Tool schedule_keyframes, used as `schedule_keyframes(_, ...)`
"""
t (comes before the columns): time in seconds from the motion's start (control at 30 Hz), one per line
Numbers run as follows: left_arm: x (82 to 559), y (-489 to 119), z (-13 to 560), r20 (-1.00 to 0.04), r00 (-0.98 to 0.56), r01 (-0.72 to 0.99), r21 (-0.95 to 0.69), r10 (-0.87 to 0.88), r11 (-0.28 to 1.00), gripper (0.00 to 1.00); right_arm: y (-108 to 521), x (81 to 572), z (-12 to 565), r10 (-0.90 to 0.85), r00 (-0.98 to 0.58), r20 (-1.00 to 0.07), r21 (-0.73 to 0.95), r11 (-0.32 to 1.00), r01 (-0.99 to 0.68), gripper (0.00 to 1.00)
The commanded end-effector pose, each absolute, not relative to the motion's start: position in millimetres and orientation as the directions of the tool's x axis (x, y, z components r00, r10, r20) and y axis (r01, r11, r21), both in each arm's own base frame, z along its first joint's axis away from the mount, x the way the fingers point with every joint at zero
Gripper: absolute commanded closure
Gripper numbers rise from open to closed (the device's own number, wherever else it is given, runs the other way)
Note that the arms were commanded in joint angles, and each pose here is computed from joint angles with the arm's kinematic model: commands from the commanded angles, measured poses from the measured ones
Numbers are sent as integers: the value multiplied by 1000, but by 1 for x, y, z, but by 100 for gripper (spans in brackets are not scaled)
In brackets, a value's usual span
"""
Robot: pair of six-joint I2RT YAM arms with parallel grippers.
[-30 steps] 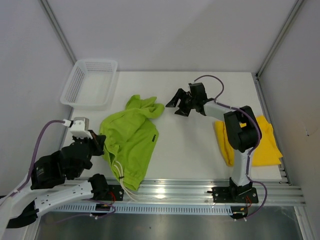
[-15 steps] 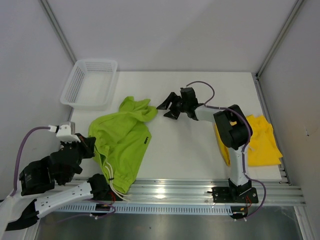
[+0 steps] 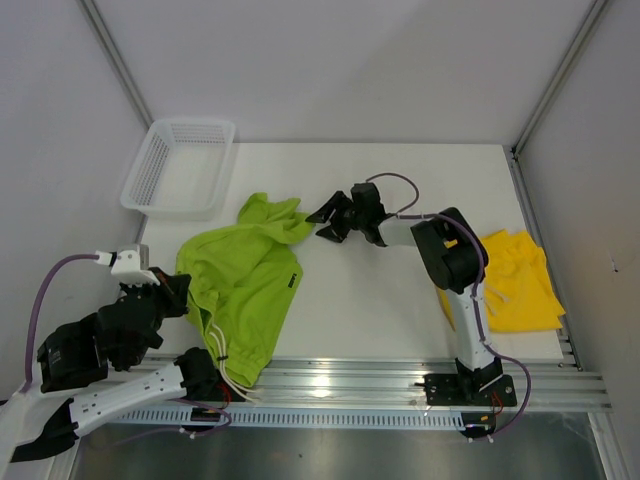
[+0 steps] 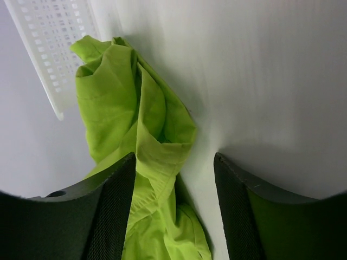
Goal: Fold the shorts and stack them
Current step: Flatten the shorts out
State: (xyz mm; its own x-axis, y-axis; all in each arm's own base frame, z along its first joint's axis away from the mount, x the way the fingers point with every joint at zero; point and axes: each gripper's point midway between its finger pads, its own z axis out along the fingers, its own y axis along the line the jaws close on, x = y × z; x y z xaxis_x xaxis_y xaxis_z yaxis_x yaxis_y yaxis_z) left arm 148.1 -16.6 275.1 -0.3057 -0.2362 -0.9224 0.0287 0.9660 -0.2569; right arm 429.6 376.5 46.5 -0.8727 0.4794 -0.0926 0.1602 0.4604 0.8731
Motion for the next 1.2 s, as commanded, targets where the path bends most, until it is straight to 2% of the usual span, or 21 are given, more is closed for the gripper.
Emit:
schedule_keyframes(0.0,151,-17,285,-927,-273,31,-277,-259,960,100,388,446,59,514,-851,-110,895,423,140,39)
schedule_keyframes(0.13,151,-18,285,-927,-272,33,-278,-259,960,100,391,448,56,518,-850,-97,899,412,149,40)
schedule_keyframes(0.2,151,-18,286,-927,-270,32,-279,-260,960,100,396,449,54,515,-853,-87,900,407,154,43)
schedule_keyframes(0.23,151,-18,285,-927,-273,34,-277,-258,960,100,397,449,55,515,-853,-86,903,401,151,50)
schedule_keyframes(0.3,151,-17,285,-927,-271,34,-278,-259,960,100,398,450,56,519,-851,-82,905,395,154,56)
schedule_keyframes(0.33,151,-17,286,-927,-270,34,-281,-262,959,100,398,450,57,520,-850,-84,906,396,153,66)
schedule_keyframes(0.37,151,-16,286,-927,-271,34,-279,-260,960,100,398,450,61,522,-849,-88,908,392,147,69)
schedule_keyframes(0.43,150,-16,286,-927,-270,34,-281,-262,959,100,396,450,65,524,-846,-94,907,395,144,84)
schedule_keyframes(0.57,150,-14,287,-928,-263,33,-283,-265,959,100,388,451,87,529,-842,-108,916,381,122,100)
schedule_keyframes(0.77,154,-24,297,-946,-226,101,-259,-232,961,100,341,458,127,550,-821,-155,907,408,102,100)
schedule_keyframes(0.97,155,-31,354,-947,-66,229,-322,-316,918,100,263,455,206,574,-772,-273,885,465,33,100)
schedule_keyframes(1.0,155,-30,362,-955,-39,248,-296,-295,923,100,250,449,210,576,-773,-264,875,481,60,100)
schedule_keyframes(1.03,155,-36,372,-956,-30,277,-290,-293,916,100,238,441,240,574,-753,-321,873,488,1,100)
schedule_keyframes(1.1,155,-42,394,-955,10,315,-277,-296,908,100,211,430,262,585,-732,-349,861,508,-5,100)
schedule_keyframes(1.17,159,-66,408,-961,16,379,-251,-277,891,100,193,407,317,583,-670,-460,839,533,-111,100)
